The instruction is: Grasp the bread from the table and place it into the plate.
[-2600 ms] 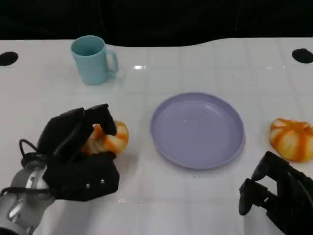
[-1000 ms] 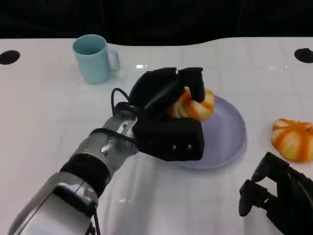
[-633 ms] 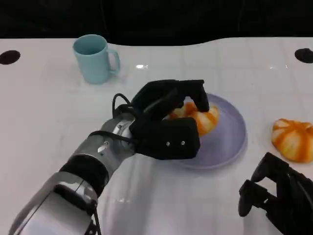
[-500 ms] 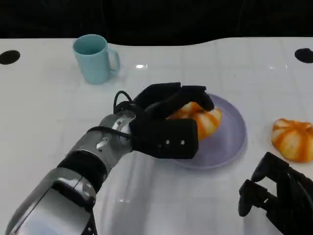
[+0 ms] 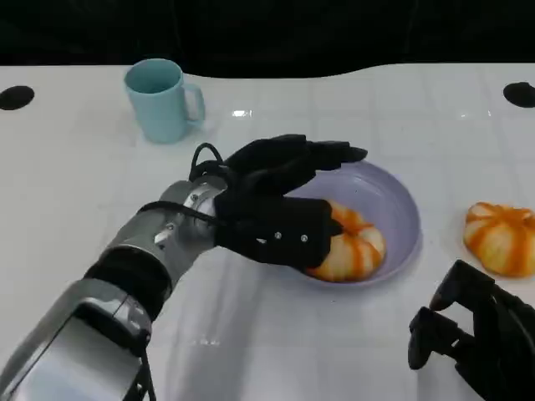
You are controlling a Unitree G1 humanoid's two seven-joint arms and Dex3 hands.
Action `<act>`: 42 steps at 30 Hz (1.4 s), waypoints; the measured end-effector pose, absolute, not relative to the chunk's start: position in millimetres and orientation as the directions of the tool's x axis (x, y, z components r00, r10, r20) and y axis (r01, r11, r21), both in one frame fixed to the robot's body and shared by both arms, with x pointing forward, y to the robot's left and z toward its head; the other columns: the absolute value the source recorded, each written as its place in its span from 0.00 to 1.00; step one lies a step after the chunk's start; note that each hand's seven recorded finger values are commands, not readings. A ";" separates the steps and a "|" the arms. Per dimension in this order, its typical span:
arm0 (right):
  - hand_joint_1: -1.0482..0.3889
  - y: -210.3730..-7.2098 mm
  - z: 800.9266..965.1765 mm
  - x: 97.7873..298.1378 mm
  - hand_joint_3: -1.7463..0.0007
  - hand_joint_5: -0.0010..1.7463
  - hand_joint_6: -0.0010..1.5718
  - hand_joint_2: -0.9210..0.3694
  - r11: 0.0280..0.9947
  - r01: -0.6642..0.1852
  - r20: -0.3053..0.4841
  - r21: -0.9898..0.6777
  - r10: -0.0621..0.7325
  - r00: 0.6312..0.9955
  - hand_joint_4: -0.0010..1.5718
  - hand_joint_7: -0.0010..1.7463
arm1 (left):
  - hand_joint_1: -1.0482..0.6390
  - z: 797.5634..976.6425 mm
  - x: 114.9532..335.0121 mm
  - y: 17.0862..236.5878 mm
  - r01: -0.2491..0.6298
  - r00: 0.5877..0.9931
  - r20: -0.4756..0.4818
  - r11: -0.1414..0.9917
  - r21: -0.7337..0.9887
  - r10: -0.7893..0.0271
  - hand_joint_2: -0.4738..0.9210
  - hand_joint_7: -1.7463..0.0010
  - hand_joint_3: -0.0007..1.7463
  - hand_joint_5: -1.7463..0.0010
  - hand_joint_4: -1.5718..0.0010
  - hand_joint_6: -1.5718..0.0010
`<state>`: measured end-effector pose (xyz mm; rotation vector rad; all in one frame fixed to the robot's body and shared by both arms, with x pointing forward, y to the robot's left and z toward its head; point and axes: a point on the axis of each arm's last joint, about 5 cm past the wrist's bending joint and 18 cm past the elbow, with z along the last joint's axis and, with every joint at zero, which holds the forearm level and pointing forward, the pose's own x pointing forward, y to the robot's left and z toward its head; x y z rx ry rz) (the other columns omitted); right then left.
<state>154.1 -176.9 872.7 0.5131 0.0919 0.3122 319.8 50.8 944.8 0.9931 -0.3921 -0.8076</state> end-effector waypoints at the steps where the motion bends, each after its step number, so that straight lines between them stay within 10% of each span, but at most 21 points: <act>1: 0.32 -176.9 872.8 154.1 0.79 1.00 0.37 0.00 0.825 -0.271 -0.008 0.496 0.317 0.948 0.47 0.93 | 0.09 946.2 320.2 52.0 0.417 0.653 -0.053 0.301 0.858 -0.755 1.00 0.94 0.35 0.81 0.99 0.87; 12: 0.32 -176.9 873.9 154.2 0.79 1.00 0.37 0.00 0.826 -0.272 -0.005 0.494 0.315 0.949 0.47 0.93 | 0.18 942.1 311.1 81.2 0.468 0.654 0.049 0.455 0.758 -0.755 1.00 0.94 0.30 0.62 0.95 0.78; 23: 0.32 -176.7 875.2 153.5 0.78 1.00 0.37 0.00 0.826 -0.273 -0.001 0.492 0.315 0.949 0.47 0.93 | 0.31 913.7 273.4 103.3 0.575 0.727 0.273 0.776 0.261 -0.630 1.00 0.84 0.22 0.39 0.70 0.55; 25: 0.32 -176.6 875.3 153.7 0.78 1.00 0.37 0.00 0.826 -0.275 0.000 0.492 0.316 0.949 0.47 0.93 | 0.30 909.7 267.0 104.8 0.567 0.750 0.283 0.802 0.190 -0.598 1.00 0.49 0.23 0.23 0.68 0.63; 28: 0.32 -176.9 875.3 153.5 0.79 1.00 0.37 0.00 0.827 -0.275 0.000 0.491 0.315 0.949 0.47 0.93 | 0.30 903.6 251.1 107.9 0.522 0.805 0.313 0.852 0.027 -0.503 1.00 0.23 0.27 0.11 0.67 0.69; 42: 0.32 -177.1 874.6 151.7 0.78 1.00 0.37 0.00 0.824 -0.276 -0.007 0.495 0.321 0.947 0.47 0.92 | 0.28 878.4 196.8 134.7 0.410 0.910 0.224 0.835 -0.367 -0.349 1.00 0.01 0.21 0.00 0.53 0.66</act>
